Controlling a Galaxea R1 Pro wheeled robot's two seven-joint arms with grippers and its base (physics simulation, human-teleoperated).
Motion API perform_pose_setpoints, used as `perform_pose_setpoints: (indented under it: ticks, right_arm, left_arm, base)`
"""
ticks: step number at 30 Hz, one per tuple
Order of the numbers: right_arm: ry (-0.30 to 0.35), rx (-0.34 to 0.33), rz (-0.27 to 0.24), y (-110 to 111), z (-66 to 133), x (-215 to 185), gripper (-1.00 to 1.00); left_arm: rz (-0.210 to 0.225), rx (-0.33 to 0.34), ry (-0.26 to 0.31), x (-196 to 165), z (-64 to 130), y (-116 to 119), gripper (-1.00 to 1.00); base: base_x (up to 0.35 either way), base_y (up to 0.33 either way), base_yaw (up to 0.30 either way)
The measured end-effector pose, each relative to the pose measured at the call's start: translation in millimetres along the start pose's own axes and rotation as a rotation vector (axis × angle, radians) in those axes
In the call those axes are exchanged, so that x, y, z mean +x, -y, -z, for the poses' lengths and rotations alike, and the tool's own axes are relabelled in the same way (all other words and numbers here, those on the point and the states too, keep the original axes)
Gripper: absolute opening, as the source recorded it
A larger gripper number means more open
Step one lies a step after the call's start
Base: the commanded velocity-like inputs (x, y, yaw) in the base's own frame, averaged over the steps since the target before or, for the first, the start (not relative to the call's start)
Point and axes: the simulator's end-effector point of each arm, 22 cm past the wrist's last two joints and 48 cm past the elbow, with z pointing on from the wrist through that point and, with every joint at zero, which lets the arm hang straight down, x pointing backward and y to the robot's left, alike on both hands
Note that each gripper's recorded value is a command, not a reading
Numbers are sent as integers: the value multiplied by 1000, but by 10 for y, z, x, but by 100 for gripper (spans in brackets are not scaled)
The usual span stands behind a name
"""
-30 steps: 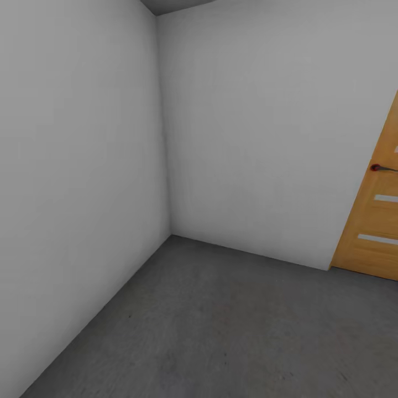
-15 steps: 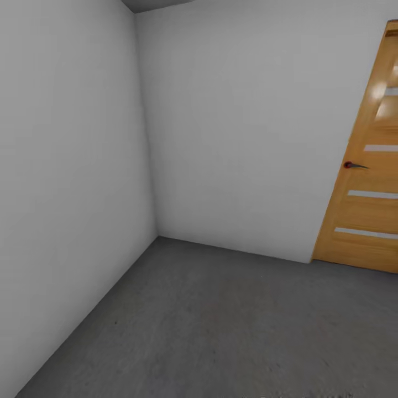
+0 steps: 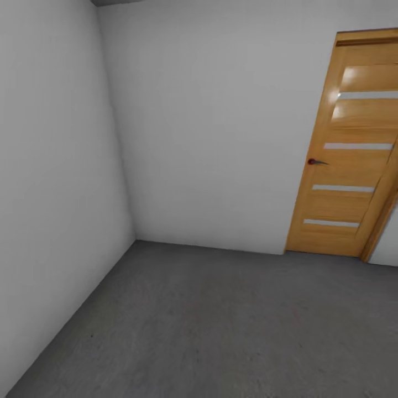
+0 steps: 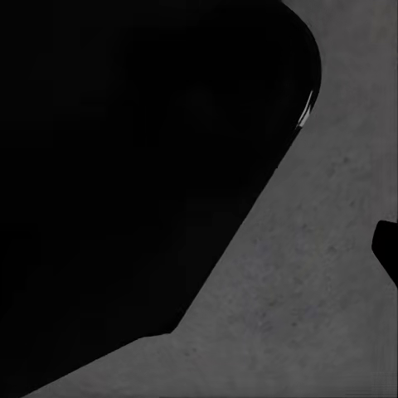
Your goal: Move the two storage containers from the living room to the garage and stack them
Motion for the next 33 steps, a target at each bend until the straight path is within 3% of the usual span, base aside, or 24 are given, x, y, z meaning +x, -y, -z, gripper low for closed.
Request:
perform_pose_setpoints:
  ticks: [33]
  right_arm:
    - [2, -3, -7, -20, 0, -11, 100]
  left_arm:
    - [6, 4, 2, -11, 0, 27, 100]
  base:
    - [0, 0, -282]
